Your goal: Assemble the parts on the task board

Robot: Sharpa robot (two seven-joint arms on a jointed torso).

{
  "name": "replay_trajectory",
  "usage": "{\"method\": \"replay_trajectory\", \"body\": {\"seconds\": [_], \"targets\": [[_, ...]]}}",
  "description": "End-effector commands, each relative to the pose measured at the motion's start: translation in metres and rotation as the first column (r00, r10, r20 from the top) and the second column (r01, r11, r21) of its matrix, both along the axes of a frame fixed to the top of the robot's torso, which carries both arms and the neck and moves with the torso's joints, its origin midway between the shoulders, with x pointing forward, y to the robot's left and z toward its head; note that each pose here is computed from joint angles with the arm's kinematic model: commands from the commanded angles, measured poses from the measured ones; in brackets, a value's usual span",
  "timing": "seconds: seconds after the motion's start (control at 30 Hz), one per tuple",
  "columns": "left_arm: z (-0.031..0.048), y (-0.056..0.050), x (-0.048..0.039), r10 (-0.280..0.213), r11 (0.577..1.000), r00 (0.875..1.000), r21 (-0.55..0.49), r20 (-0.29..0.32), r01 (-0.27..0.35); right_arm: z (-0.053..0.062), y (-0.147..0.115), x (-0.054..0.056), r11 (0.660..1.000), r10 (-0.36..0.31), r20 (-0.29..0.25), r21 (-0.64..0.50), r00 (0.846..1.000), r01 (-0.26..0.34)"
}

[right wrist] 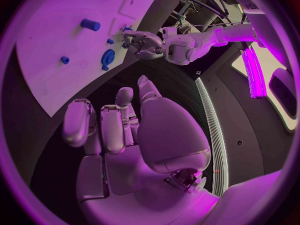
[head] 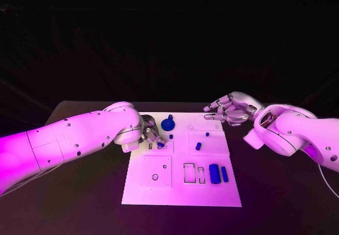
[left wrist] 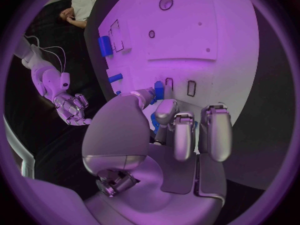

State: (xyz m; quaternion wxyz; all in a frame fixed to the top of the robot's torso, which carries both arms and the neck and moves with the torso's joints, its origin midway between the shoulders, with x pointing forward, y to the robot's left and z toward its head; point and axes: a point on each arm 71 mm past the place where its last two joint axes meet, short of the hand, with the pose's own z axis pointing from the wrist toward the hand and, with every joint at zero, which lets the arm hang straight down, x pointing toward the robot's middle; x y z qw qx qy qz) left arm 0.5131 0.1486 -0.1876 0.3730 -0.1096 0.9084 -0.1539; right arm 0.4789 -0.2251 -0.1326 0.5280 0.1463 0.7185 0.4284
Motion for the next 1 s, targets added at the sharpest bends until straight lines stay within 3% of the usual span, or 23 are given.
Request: {"method": "replay_trajectory", "body": {"seconds": [0.03, 0.5, 1.0], "targets": [[0.0030, 0.001, 0.0006, 0.029, 0.999, 0.997, -0.019, 0.066, -0.028, -0.003, 0.003, -0.001, 1.000, 0.024, -0.022, -0.018, 0.999, -0.025], [-0.0044, 0.002, -0.0047, 0.004, 0.999, 0.994, 0.049, 0.111, -0.010, -0.005, 0.004, -0.002, 0.999, 0.031, -0.044, 0.008, 0.999, -0.031], [-0.0115, 0.003, -0.0077, -0.037, 0.993, 0.996, 0.115, 0.077, 0.028, -0.005, 0.001, -0.003, 0.999, 0.020, -0.055, 0.046, 0.998, -0.017]]}}
